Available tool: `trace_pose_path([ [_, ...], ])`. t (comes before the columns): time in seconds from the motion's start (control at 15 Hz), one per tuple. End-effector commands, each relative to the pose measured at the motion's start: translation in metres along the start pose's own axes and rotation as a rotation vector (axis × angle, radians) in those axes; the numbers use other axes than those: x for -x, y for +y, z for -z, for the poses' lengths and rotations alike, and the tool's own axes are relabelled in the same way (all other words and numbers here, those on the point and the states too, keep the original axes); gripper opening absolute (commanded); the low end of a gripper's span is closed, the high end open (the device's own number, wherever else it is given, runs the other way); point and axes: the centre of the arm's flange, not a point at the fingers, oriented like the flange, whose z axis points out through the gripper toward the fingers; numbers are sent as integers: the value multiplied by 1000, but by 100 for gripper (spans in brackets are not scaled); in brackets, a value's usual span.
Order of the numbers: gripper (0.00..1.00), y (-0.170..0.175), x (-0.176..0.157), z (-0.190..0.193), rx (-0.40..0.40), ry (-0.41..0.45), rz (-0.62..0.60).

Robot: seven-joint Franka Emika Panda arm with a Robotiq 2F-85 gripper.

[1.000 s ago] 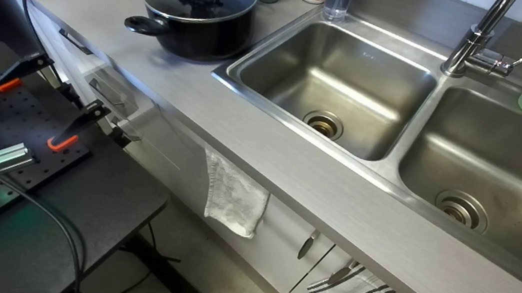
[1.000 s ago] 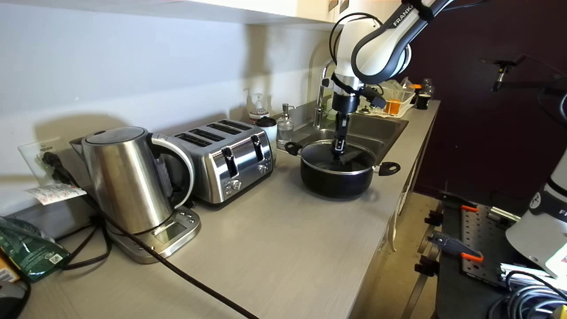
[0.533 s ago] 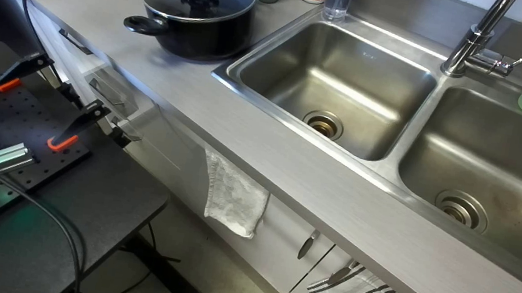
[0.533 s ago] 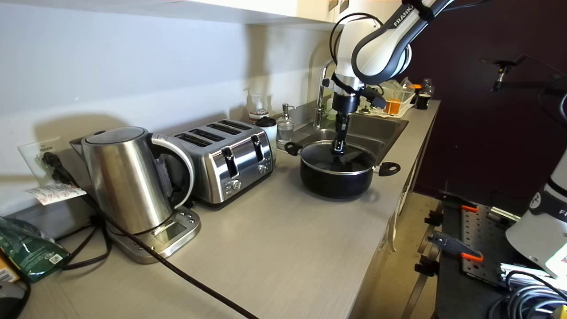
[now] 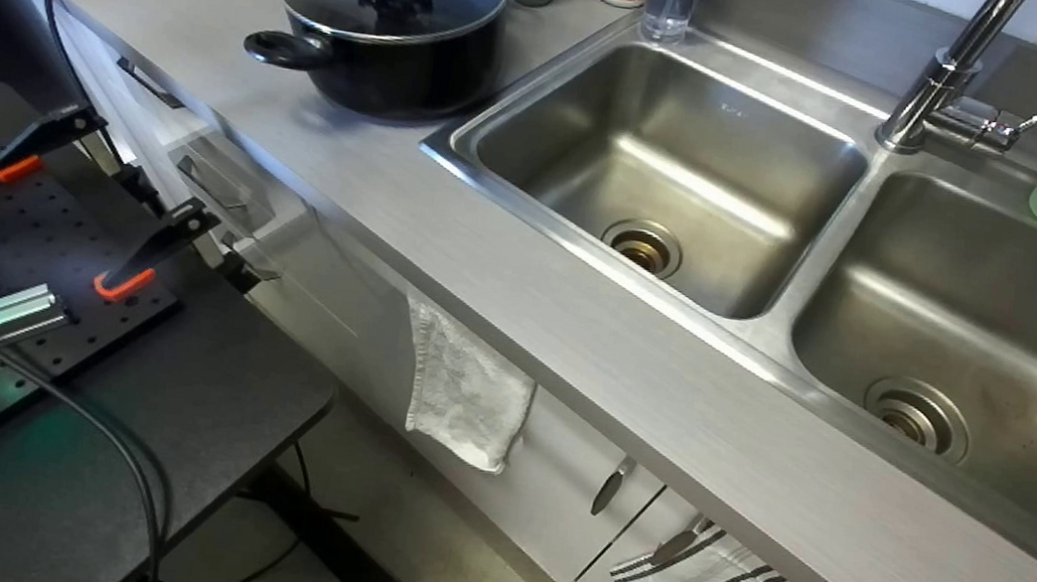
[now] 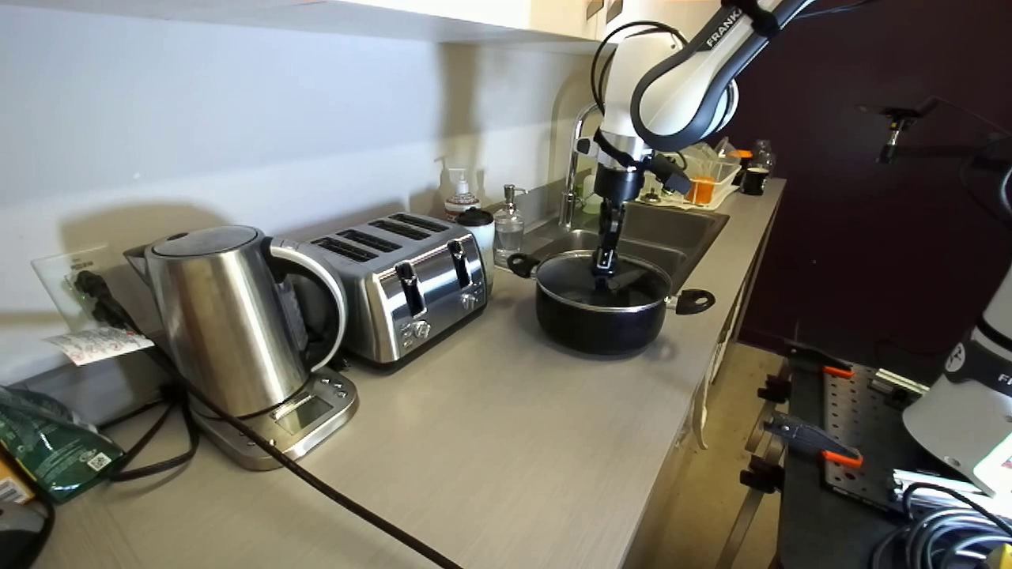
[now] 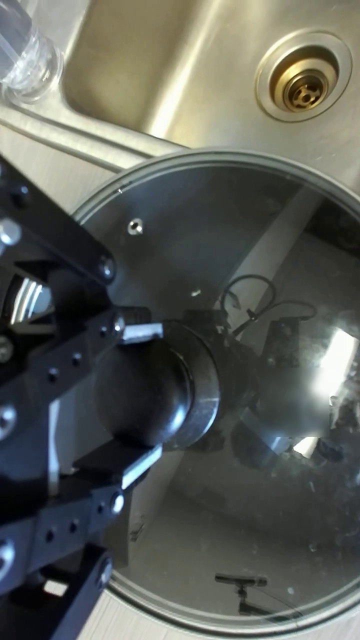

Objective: Take the lid off of the pot

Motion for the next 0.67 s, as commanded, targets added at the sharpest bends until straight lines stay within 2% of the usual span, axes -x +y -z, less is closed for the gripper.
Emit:
trace_pose_path([
  [0.0,25,-16,18,21,23,95,-15],
  [0.33,25,-31,32,42,80,195,0],
  [0.6,25,-45,30,60,106,239,35],
])
